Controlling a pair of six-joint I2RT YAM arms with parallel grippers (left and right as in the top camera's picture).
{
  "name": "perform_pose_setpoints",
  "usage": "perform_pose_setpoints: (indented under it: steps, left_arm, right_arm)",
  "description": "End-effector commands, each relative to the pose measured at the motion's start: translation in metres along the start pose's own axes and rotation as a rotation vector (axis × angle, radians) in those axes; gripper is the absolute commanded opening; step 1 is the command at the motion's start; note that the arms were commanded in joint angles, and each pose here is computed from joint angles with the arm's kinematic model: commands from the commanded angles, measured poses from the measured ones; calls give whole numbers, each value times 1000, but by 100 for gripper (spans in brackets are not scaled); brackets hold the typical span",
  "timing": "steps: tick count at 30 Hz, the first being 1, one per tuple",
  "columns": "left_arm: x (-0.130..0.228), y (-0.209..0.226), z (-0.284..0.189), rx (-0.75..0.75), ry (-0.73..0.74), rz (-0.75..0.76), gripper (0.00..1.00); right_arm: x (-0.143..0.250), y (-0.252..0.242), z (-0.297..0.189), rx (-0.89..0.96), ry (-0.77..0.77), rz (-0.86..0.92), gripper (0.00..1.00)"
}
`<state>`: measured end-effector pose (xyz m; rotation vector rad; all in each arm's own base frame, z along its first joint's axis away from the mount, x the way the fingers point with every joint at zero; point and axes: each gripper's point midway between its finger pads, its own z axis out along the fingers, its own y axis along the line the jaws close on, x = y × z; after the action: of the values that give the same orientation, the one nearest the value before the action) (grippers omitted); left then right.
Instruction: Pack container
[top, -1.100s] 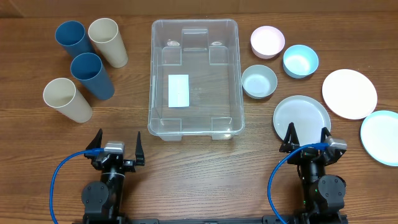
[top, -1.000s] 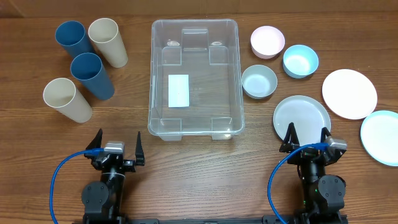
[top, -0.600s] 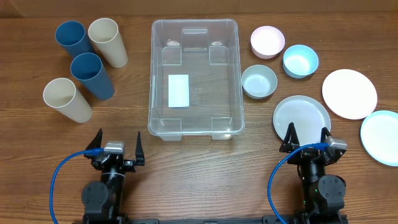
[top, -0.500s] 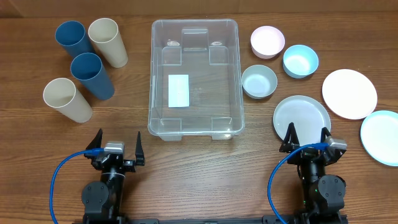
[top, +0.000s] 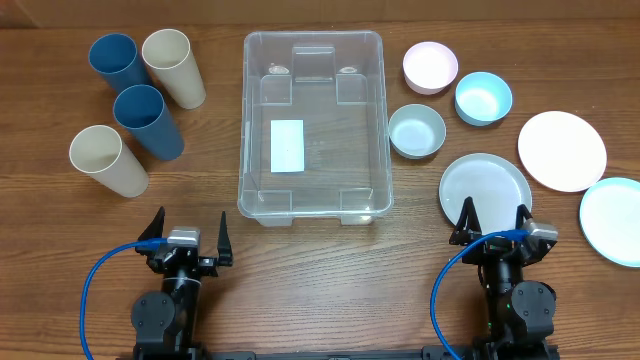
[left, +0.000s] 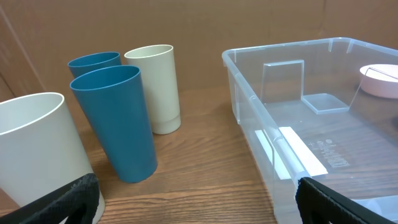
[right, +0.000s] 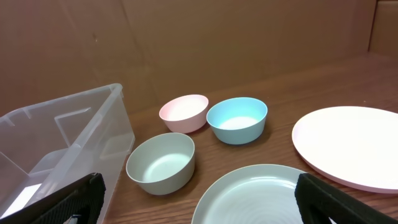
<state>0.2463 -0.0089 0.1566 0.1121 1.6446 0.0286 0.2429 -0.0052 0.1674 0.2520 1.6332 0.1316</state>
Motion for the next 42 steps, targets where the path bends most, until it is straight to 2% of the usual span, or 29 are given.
perform_pose_setpoints:
  steps: [1, 6, 11, 13, 19, 24, 28, 34, 36, 37, 38, 39, 40, 42]
  left_arm:
    - [0, 2, 0, -9, -3, 26, 100]
    - [0, 2, 0, -9, -3, 26, 100]
    - [0, 2, 0, -9, -3, 26, 100]
    - [0, 2, 0, -9, -3, 26, 100]
    - [0, 2, 0, -9, -3, 26, 100]
    - [0, 2, 0, -9, -3, 26, 100]
    - [0, 2, 0, -9, -3, 26, 100]
    - [0, 2, 0, -9, -3, 26, 100]
    - [0, 2, 0, -9, -3, 26, 100]
    - [0, 2, 0, -9, -3, 26, 100]
    - [0, 2, 0, -9, -3, 26, 100]
    - [0, 2, 0, -9, -3, 26, 100]
    - [0, 2, 0, -9, -3, 26, 100]
    - [0, 2, 0, -9, -3, 26, 100]
  right_arm:
    - [-4, -3, -1, 17, -22, -4, 100]
    - [-17, -6, -2, 37, -74, 12, 100]
    - [-41, 24, -12, -110, -66, 11, 100]
    - [-54, 29, -19, -116, -36, 33, 100]
    - [-86, 39, -29, -63, 224, 37, 100]
    - [-98, 69, -22, -139, 475, 47, 100]
    - [-87, 87, -13, -206, 612, 73, 100]
    - [-41, 94, 1, -231, 839, 112, 100]
    - [-26, 85, 5, -170, 900, 124, 100]
    - [-16, 73, 8, -69, 939, 157, 100]
    - [-7, 58, 10, 47, 968, 198, 100]
    - [11, 16, 6, 392, 997, 316, 100]
    - [23, -10, 2, 604, 1001, 388, 100]
    - [38, -22, 4, 694, 1035, 417, 100]
